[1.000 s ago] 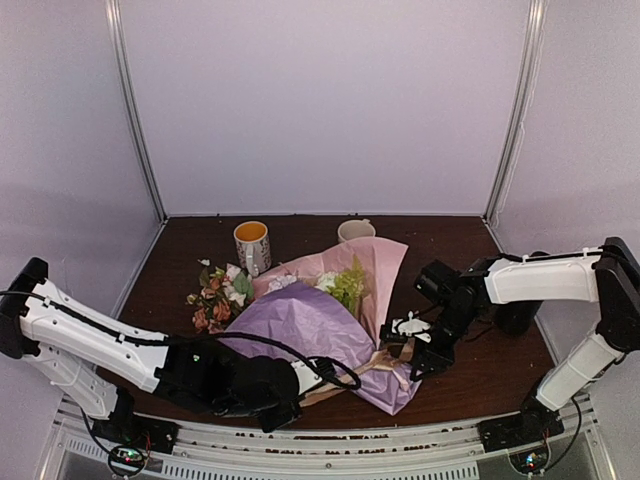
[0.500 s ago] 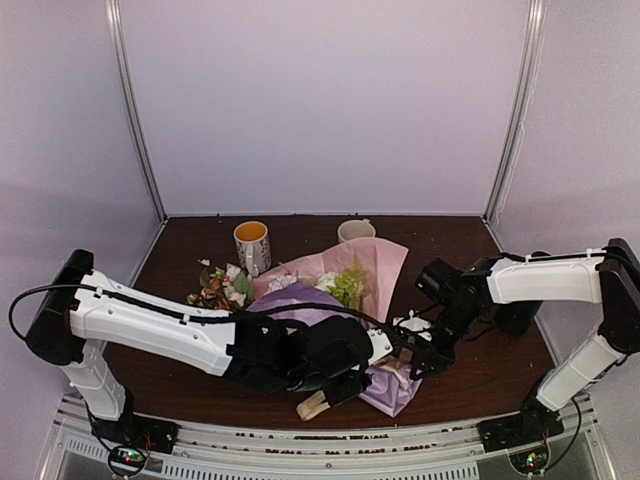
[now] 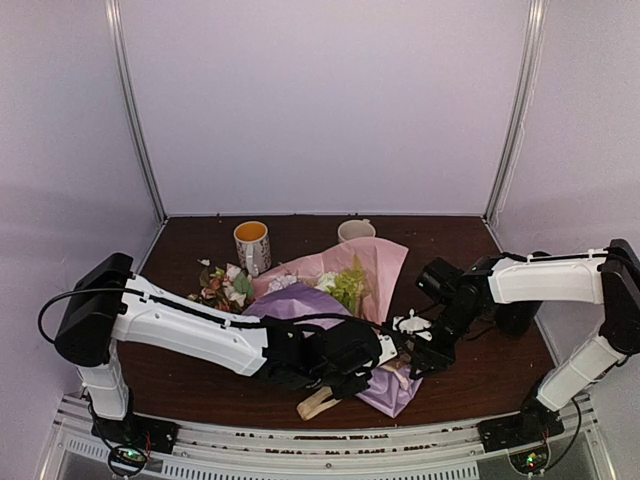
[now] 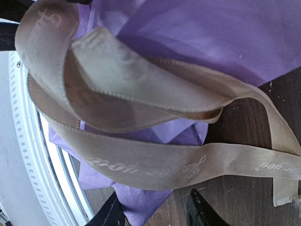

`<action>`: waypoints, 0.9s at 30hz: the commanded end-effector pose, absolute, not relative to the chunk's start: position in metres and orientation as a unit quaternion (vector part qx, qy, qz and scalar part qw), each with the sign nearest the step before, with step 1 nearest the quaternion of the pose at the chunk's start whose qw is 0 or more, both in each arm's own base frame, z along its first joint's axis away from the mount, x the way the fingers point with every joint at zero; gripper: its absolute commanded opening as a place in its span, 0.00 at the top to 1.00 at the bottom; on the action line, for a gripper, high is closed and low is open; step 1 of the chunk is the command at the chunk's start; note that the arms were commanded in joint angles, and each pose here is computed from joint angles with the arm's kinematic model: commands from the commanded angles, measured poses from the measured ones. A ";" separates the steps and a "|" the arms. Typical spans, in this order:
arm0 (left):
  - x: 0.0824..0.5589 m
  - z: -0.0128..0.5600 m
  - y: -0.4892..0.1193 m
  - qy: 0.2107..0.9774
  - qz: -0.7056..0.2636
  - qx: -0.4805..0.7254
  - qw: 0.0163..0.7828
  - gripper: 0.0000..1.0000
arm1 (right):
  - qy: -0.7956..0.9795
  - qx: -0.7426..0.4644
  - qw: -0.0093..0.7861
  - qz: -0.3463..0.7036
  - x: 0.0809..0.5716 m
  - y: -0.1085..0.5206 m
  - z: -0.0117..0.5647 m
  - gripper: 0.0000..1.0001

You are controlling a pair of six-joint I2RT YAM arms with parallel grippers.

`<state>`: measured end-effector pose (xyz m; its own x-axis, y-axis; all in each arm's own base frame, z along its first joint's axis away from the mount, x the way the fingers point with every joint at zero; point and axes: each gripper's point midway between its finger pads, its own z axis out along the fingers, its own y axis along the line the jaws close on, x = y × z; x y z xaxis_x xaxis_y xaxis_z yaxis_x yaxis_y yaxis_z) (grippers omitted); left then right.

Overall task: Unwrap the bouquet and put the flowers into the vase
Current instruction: Untie the half-tied ribbon from the folded wrapping paper.

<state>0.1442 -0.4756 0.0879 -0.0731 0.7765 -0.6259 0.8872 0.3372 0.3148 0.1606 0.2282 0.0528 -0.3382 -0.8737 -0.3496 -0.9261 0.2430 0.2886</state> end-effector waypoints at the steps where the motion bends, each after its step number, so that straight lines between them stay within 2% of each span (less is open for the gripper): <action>1: 0.149 0.116 -0.500 0.708 -0.111 0.559 0.418 0.82 | 0.784 -0.570 0.071 0.233 0.166 0.233 0.062 0.55; 4: 0.149 0.125 -0.501 0.706 -0.117 0.556 0.423 1.00 | 0.786 -0.570 0.066 0.232 0.165 0.232 0.060 0.55; 11: 0.136 0.155 -0.441 0.743 -0.113 0.504 0.426 1.00 | 0.788 -0.570 0.065 0.225 0.166 0.230 0.057 0.56; 17: 0.117 0.118 -0.367 0.774 -0.054 0.510 0.372 1.00 | 0.787 -0.571 0.061 0.225 0.166 0.230 0.056 0.56; 27: 0.079 0.100 -0.316 0.803 -0.041 0.483 0.347 1.00 | 0.789 -0.569 0.062 0.223 0.167 0.230 0.056 0.56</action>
<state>0.0833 -0.3361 0.0974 -0.2172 0.7864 -0.5783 0.8499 0.4437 0.2842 0.1605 0.2279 0.0530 -0.3388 -0.8744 -0.3474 -0.9257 0.2437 0.2893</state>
